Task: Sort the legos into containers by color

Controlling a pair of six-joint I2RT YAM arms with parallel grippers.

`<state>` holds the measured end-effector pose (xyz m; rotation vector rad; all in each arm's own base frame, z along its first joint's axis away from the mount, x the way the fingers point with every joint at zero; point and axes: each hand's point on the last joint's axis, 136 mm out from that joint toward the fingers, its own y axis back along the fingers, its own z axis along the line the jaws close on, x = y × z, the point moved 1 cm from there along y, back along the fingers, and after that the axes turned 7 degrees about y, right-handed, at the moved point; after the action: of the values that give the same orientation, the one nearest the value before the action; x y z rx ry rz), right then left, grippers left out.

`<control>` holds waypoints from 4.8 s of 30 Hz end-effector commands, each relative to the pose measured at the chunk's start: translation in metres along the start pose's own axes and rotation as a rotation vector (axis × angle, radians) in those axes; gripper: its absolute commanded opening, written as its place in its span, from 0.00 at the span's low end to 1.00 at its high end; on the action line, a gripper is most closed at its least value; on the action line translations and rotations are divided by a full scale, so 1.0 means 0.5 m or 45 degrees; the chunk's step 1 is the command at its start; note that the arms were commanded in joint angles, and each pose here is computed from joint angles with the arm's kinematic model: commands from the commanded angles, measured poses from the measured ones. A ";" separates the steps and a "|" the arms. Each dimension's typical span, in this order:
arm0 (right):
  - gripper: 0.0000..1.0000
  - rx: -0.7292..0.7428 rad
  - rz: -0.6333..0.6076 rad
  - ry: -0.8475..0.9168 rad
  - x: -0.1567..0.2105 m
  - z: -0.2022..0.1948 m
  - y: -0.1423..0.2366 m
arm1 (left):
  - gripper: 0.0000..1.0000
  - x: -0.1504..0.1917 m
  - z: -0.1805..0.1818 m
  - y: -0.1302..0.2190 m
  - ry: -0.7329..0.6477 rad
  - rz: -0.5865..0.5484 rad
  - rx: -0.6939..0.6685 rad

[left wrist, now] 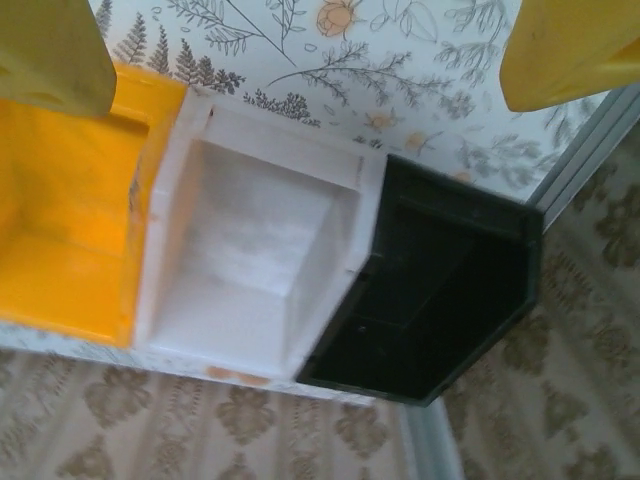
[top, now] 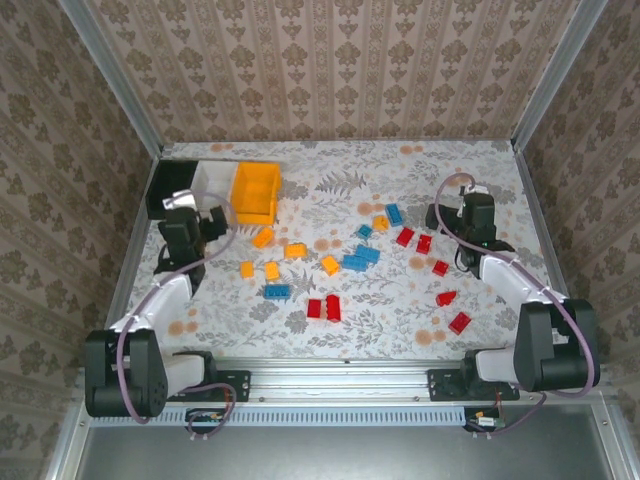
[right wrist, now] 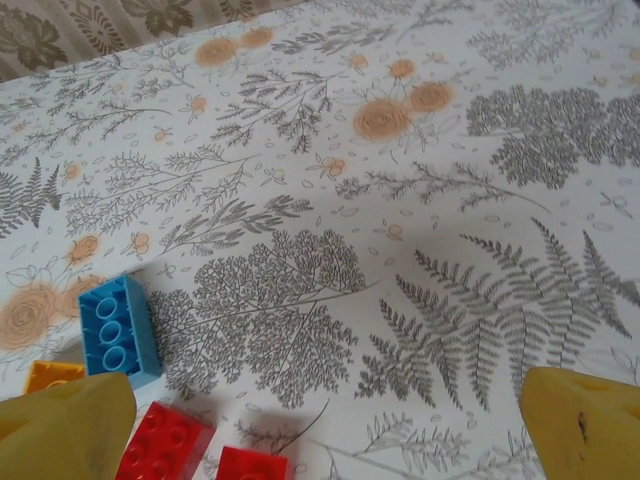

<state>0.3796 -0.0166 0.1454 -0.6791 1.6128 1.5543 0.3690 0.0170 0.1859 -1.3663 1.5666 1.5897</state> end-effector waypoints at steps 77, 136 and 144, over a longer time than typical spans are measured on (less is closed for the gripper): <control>1.00 -0.213 0.918 -0.344 0.104 0.132 0.196 | 0.96 0.211 -0.599 -0.216 -0.045 1.181 0.595; 0.73 0.397 1.330 -0.833 0.387 -0.036 0.326 | 1.00 0.117 -0.604 0.155 -0.193 0.999 0.813; 0.66 0.517 1.326 -0.829 0.438 -0.064 0.300 | 1.00 0.101 -0.522 0.164 -0.163 0.985 0.750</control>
<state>0.1310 0.0084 0.0573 0.9518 1.7007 1.8184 0.3533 -0.2694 0.2036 -0.2970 2.4299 1.3915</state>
